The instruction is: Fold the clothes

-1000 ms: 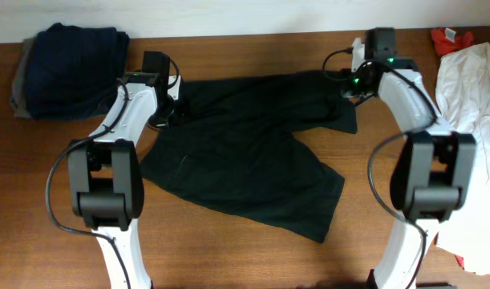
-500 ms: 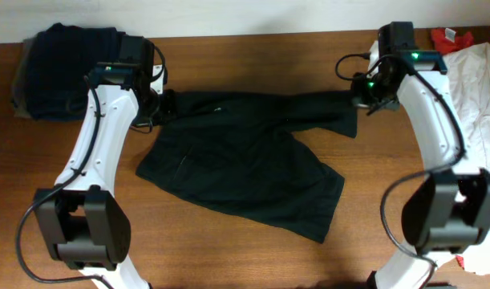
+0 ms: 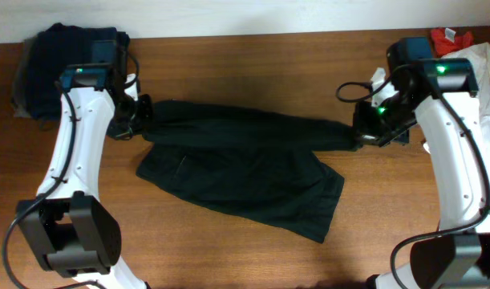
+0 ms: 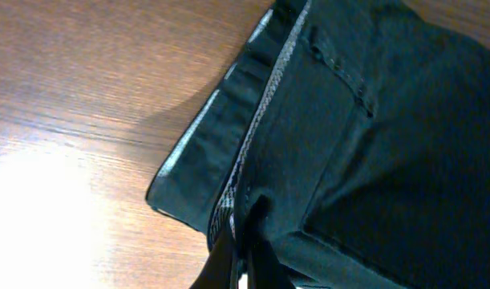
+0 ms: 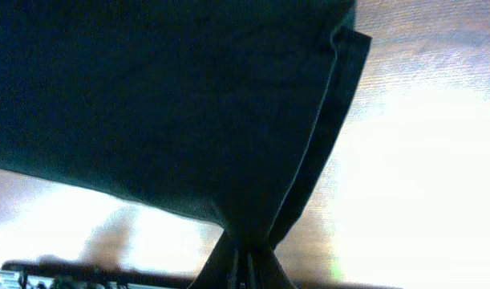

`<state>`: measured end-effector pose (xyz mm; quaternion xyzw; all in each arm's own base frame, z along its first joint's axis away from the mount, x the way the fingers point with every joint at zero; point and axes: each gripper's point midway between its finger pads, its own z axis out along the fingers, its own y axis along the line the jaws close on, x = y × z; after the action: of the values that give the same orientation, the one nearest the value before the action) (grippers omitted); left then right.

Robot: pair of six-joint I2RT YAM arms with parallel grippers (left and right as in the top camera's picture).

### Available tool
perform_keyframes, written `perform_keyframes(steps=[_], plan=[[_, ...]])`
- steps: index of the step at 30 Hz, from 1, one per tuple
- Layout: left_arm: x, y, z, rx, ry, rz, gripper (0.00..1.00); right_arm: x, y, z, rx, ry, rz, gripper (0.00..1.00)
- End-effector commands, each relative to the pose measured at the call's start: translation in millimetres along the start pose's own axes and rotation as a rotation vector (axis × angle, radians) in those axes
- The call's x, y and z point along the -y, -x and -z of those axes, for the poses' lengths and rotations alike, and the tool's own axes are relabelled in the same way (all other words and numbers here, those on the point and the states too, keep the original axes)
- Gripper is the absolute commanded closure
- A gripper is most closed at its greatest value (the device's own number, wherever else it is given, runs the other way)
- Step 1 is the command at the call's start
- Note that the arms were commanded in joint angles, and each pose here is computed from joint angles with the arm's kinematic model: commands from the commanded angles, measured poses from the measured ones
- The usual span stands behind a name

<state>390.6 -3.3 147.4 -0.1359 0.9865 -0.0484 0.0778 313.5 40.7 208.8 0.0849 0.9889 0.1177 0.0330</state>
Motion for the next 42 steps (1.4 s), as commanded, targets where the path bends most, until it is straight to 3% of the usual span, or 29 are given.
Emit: perform_keyframes(steps=[1, 5, 11, 24, 29, 33, 42], plan=[[-33, 10, 16, 0.054, 0.077, 0.075, 0.99, -3, -15, -6, -0.038, -0.066, 0.036, 0.96], [-37, 7, 16, 0.044, 0.082, 0.084, 0.99, -26, -45, -40, -0.14, -0.099, 0.133, 0.96], [-56, -2, 18, 0.009, 0.151, 0.106, 0.99, -7, -60, -70, -0.158, -0.286, 0.064, 0.96], [-83, -42, 26, -0.151, 0.253, 0.158, 0.99, -3, -78, -78, -0.208, -0.279, 0.057, 0.96], [-89, -58, 27, -0.213, 0.287, 0.154, 0.99, -22, -94, -77, -0.219, -0.285, 0.151, 0.96], [-93, -74, 16, -0.28, 0.305, 0.154, 0.99, -38, -104, -81, -0.22, -0.286, 0.219, 0.96], [-108, -96, -6, -0.352, 0.346, 0.189, 0.99, -22, -121, -113, -0.27, -0.314, 0.174, 0.96]])
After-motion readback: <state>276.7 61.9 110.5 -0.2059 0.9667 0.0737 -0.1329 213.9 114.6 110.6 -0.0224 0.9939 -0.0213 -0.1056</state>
